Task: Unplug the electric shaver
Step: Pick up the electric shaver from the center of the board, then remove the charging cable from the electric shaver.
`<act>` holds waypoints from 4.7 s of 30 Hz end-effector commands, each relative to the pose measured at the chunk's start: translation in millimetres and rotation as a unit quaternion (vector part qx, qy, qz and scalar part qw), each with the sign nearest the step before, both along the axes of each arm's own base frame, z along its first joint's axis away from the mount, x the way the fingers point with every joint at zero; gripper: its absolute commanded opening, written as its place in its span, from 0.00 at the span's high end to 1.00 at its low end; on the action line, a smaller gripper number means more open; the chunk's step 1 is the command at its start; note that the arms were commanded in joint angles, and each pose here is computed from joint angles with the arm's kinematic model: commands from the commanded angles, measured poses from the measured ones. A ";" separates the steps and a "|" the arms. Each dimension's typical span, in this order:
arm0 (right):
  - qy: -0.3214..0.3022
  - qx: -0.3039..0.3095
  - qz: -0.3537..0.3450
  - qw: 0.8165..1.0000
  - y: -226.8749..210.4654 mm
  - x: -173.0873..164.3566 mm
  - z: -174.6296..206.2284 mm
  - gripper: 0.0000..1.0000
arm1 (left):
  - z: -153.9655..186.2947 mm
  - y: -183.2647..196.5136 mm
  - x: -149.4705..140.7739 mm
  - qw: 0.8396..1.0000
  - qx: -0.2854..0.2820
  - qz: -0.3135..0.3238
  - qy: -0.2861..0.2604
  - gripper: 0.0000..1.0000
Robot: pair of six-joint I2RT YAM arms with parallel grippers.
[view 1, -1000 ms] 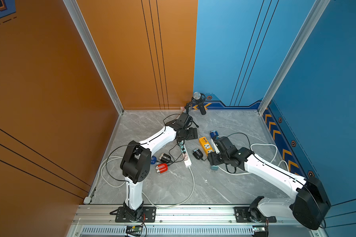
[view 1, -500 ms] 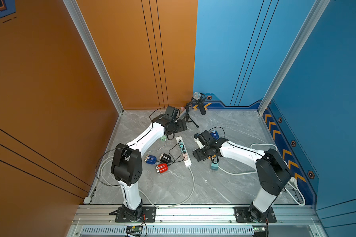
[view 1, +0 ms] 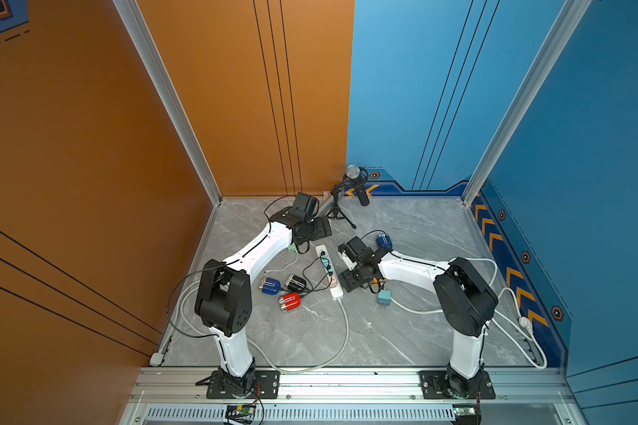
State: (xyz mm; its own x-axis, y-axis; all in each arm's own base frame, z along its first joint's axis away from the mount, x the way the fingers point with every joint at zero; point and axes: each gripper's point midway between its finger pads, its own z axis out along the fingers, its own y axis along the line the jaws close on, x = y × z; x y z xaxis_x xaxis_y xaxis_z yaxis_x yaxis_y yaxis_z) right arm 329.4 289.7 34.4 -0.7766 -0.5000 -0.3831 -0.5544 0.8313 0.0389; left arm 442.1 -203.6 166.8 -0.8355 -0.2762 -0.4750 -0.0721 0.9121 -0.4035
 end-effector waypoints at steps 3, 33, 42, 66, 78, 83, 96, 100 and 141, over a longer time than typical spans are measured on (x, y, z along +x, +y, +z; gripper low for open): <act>-0.008 -0.009 0.003 1.000 6.9 10.8 -5.6 0.20 | 11.1 8.8 -2.4 1.000 0.010 0.002 -0.012 0.10; -0.094 0.049 -0.160 0.981 -33.8 39.0 73.9 0.46 | 24.2 -15.7 -38.1 0.995 -0.052 -0.074 -0.042 0.22; -0.115 0.086 -0.241 0.960 -50.6 38.2 96.9 0.47 | 26.9 -62.8 -81.6 0.967 -0.169 -0.171 -0.081 0.27; -0.149 0.160 -0.327 0.919 -52.4 7.2 135.2 0.47 | 18.7 -117.4 -165.0 0.919 -0.232 -0.302 -0.103 0.33; -0.154 0.193 -0.324 0.913 -69.0 3.2 151.1 0.48 | 5.0 -137.3 -192.0 0.927 -0.195 -0.302 -0.109 0.36; -0.156 0.225 -0.323 0.906 -77.1 1.2 160.0 0.47 | 6.5 -147.2 -193.2 0.927 -0.194 -0.291 -0.134 0.36; -0.139 0.267 -0.338 0.892 -84.9 0.1 171.6 0.47 | 6.8 -175.5 -179.6 0.914 -0.236 -0.283 -0.167 0.45; -0.132 0.275 -0.346 0.887 -85.8 -2.7 169.1 0.48 | 12.7 -179.3 -180.1 0.909 -0.245 -0.289 -0.176 0.46; -0.126 0.310 -0.415 0.846 -102.9 -7.5 166.0 0.50 | -4.1 -207.0 -172.7 0.899 -0.272 -0.307 -0.155 0.87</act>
